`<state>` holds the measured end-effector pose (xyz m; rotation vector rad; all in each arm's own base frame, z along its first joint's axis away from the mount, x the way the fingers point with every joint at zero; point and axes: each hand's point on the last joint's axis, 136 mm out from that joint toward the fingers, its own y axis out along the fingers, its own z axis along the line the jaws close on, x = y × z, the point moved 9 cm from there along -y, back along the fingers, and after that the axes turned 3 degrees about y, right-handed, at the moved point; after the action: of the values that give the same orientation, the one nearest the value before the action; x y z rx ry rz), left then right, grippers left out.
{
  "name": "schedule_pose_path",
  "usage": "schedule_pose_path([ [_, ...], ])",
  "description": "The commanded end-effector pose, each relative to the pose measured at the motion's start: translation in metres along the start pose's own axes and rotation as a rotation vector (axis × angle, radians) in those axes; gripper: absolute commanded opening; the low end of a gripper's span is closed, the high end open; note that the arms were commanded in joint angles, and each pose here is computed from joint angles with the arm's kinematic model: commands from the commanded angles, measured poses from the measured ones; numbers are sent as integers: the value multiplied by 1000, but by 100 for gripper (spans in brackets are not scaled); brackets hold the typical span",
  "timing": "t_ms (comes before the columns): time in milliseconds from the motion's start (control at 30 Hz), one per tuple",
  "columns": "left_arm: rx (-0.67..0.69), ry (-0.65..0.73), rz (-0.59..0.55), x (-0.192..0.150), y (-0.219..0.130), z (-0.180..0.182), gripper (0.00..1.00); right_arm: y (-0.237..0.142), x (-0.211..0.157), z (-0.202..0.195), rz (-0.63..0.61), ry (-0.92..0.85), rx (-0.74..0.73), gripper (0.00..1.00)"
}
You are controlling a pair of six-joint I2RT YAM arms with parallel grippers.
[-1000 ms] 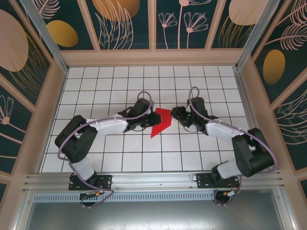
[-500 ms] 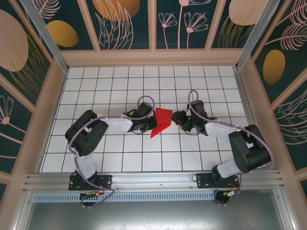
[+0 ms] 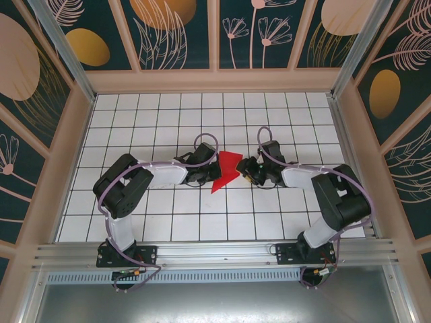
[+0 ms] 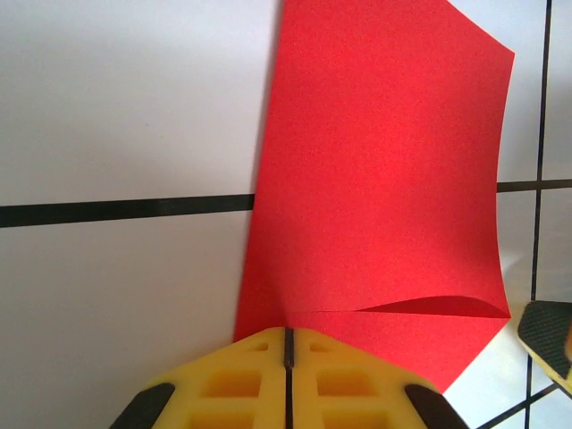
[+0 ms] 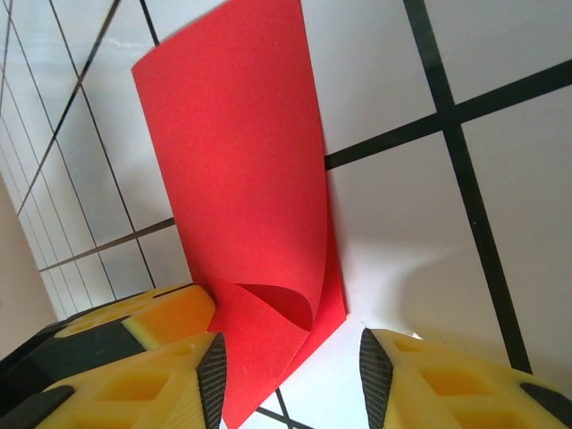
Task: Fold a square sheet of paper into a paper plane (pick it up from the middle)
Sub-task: Fourth fold the wing at the center of the table.
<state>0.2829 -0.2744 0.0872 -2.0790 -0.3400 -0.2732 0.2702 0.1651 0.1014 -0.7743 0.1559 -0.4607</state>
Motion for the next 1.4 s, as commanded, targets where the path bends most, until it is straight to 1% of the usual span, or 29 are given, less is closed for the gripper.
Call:
schedule_pose_path([
  [0, 67, -21, 25, -6, 6, 11, 9, 6, 1, 11, 25, -6, 30, 44],
  [300, 61, -19, 25, -5, 4, 10, 9, 14, 1, 15, 68, -24, 79, 36],
  [600, 55, -14, 20, -4, 2, 7, 10, 20, -2, 16, 127, -35, 164, 34],
  [733, 48, -15, 18, -3, 1, 7, 10, 25, -2, 13, 147, -31, 182, 30],
  [833, 45, -15, 15, -3, 0, 6, 12, 27, -1, 10, 154, -24, 182, 27],
  [867, 38, -13, 11, -2, -2, 5, 13, 28, -1, 9, 155, -23, 178, 24],
  [1033, -13, 11, -23, 4, -16, -6, 24, 26, 5, 4, 119, -6, 119, 6],
  [1100, -30, 30, -57, 10, -27, -13, 28, 22, 7, 6, 91, -7, 99, 0],
  [1233, -54, 64, -148, 23, -56, -23, 45, 6, 11, 15, 11, -27, 57, 0],
  [1367, -85, 102, -243, 33, -84, -31, 69, -12, 17, 25, -71, -19, -41, 0],
])
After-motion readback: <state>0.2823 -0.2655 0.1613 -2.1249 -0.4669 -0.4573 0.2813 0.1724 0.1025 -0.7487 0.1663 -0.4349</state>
